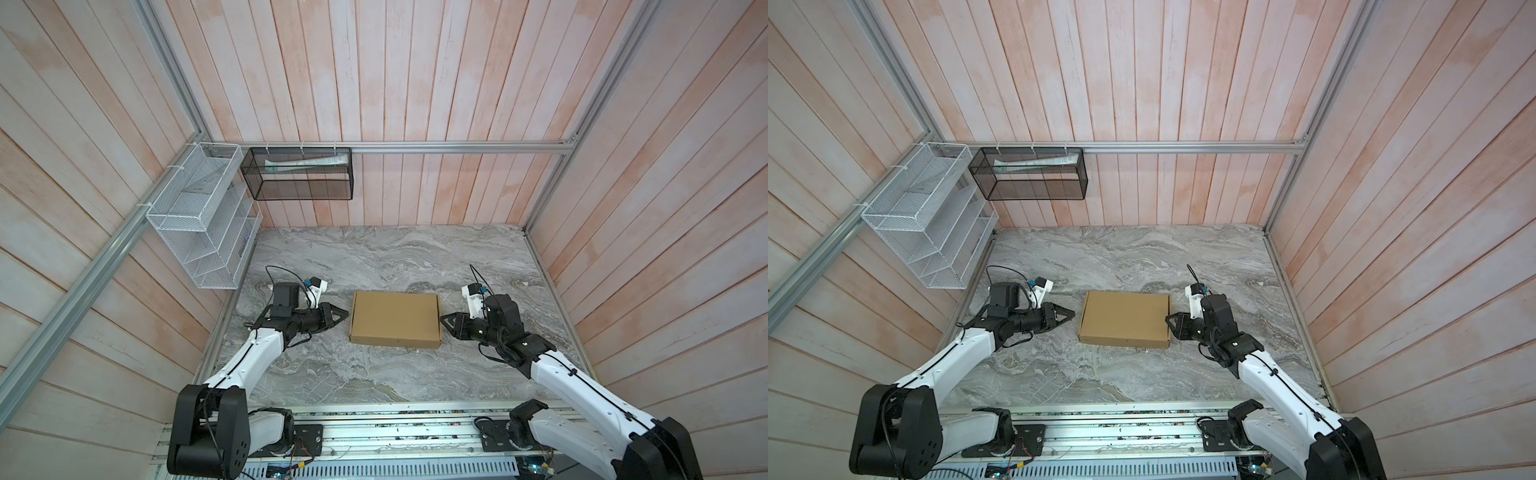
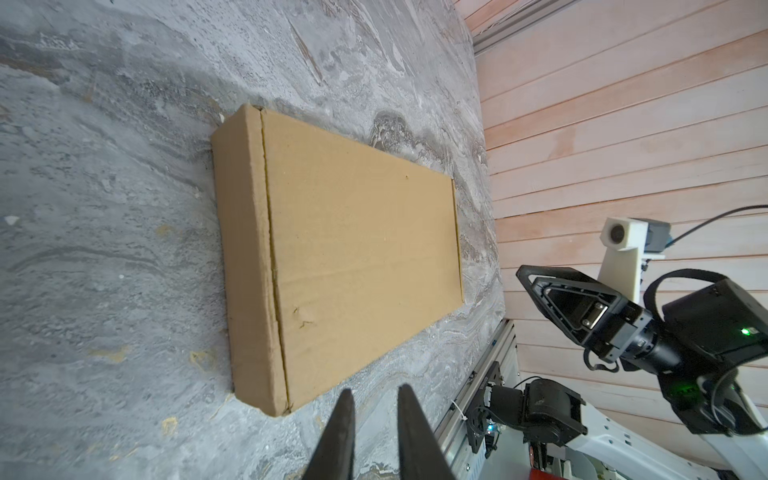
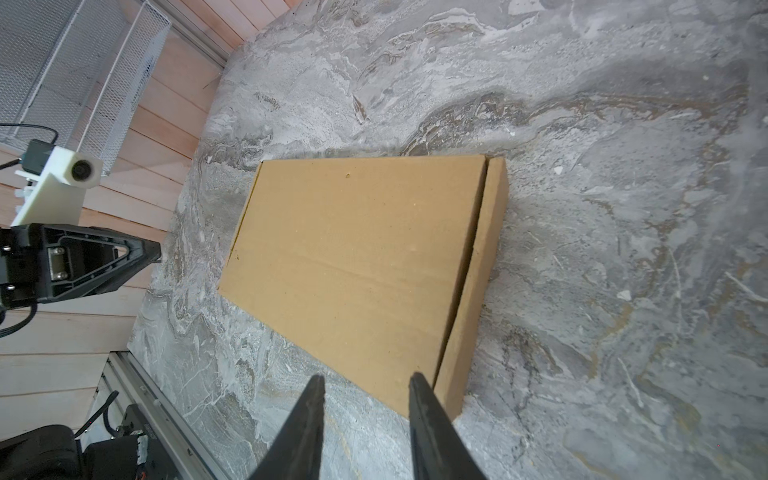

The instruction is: Fold the paper box

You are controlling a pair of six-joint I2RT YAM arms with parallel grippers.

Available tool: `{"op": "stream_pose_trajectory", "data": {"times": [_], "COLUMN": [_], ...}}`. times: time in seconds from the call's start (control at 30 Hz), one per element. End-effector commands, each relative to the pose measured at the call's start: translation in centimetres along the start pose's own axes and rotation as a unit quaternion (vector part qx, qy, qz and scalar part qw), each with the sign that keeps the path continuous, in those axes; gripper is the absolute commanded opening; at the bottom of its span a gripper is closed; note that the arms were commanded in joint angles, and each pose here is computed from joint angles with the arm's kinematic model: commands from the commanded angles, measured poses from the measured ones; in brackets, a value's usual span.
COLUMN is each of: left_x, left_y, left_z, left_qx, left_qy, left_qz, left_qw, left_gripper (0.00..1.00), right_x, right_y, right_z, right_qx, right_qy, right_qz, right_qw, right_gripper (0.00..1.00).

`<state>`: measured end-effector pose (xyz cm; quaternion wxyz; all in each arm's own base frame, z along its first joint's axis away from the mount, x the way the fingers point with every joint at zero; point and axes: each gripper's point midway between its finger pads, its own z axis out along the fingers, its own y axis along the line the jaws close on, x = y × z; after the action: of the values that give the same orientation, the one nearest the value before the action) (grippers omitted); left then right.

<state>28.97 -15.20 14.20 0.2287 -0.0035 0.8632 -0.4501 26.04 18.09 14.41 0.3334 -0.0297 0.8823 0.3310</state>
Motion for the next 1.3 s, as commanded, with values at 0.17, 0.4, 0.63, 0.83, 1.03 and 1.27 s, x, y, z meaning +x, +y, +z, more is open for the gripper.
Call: {"op": "stream_pose_trajectory", "data": {"times": [0.17, 0.4, 0.63, 0.83, 1.03, 1.27], "left_x": [-0.3, -2.8, -5.7, -7.8, -8.6, -9.3], "left_y": [-0.3, 0.2, 1.6, 3.5, 6.9, 9.6], "left_z": [-1.0, -2.3, -2.9, -3.5, -4.8, -7.1], "left_qx": [-0.015, -0.049, -0.098, -0.154, -0.242, -0.320], "left_qy": [-0.023, -0.080, -0.125, -0.167, -0.211, -0.275], "left_qz": [0.010, 0.029, 0.042, 0.050, 0.054, 0.079], "left_qw": [1.000, 0.995, 0.986, 0.973, 0.946, 0.903], "left_gripper": [0.26, 0.53, 0.72, 1.00, 1.00, 1.00], "right_x": [-0.5, -1.8, -4.0, -5.5, -6.4, -7.3], "right_y": [-0.4, -1.9, -4.7, -6.5, -9.2, -13.1], "right_z": [-0.3, -0.4, -1.6, -3.2, -4.2, -5.1], "right_qx": [0.020, 0.055, 0.123, 0.151, 0.188, 0.235], "right_qy": [-0.008, -0.059, -0.150, -0.207, -0.240, -0.269], "right_qz": [-0.018, -0.028, -0.058, -0.070, -0.064, -0.021], "right_qw": [1.000, 0.996, 0.979, 0.964, 0.950, 0.934], "right_gripper": [0.37, 0.39, 0.59, 0.80, 0.90, 0.98]}}
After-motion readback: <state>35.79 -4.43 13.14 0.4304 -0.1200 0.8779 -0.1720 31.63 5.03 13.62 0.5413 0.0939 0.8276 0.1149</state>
